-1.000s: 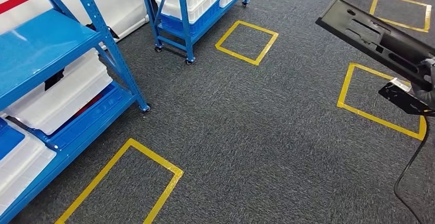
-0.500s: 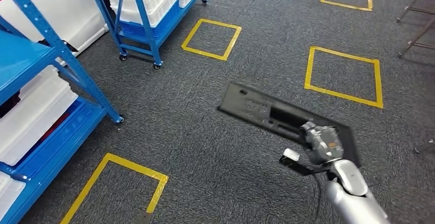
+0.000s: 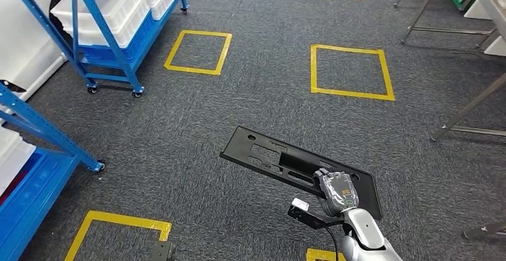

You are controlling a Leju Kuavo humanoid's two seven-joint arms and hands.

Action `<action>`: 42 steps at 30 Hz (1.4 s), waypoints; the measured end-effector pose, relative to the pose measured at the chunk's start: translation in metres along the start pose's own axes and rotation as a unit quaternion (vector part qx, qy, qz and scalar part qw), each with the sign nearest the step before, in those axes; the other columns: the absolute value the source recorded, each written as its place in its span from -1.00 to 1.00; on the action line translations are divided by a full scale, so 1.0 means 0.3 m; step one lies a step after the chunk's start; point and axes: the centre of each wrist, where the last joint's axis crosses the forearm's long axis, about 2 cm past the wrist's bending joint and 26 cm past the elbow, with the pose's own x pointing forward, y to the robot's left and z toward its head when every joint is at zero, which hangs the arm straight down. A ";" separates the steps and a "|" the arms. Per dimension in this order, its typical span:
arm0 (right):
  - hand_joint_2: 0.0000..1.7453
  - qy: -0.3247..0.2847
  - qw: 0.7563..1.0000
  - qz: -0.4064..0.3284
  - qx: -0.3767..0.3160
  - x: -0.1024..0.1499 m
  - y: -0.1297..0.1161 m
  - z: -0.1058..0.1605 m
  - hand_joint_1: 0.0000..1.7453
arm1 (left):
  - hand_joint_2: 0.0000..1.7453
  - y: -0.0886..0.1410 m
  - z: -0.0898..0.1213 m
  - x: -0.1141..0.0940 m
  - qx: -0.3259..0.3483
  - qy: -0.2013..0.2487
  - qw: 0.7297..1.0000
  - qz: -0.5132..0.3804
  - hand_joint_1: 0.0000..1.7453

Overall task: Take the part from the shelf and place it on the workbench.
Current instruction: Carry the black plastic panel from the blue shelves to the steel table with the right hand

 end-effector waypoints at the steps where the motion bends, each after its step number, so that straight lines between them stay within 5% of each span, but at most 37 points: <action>1: 1.00 0.001 1.000 0.000 0.000 0.001 -0.002 0.000 1.00 | 1.00 -0.004 -0.002 0.004 -0.004 0.000 1.000 0.000 -1.00; 10: 1.00 0.018 0.998 0.056 -0.017 -0.022 -0.014 0.012 1.00 | 1.00 -0.035 -0.010 0.021 -0.031 -0.011 0.999 0.011 -1.00; 18: 1.00 0.052 0.978 0.163 -0.118 -0.230 -0.366 -0.161 1.00 | 1.00 -0.044 -0.013 0.027 -0.040 -0.013 0.999 0.003 -1.00; 26: 1.00 0.045 0.969 0.191 -0.150 -0.255 -0.436 -0.174 1.00 | 1.00 -0.045 -0.009 0.023 -0.039 -0.011 0.999 0.004 -1.00; 36: 1.00 0.047 0.945 0.266 -0.184 -0.431 -0.755 -0.296 1.00 | 1.00 -0.047 -0.019 0.036 -0.029 -0.016 0.999 0.005 -1.00; 42: 1.00 0.071 0.937 0.290 -0.180 -0.474 -0.702 -0.230 1.00 | 1.00 -0.041 -0.025 0.042 -0.028 -0.015 0.999 0.004 -1.00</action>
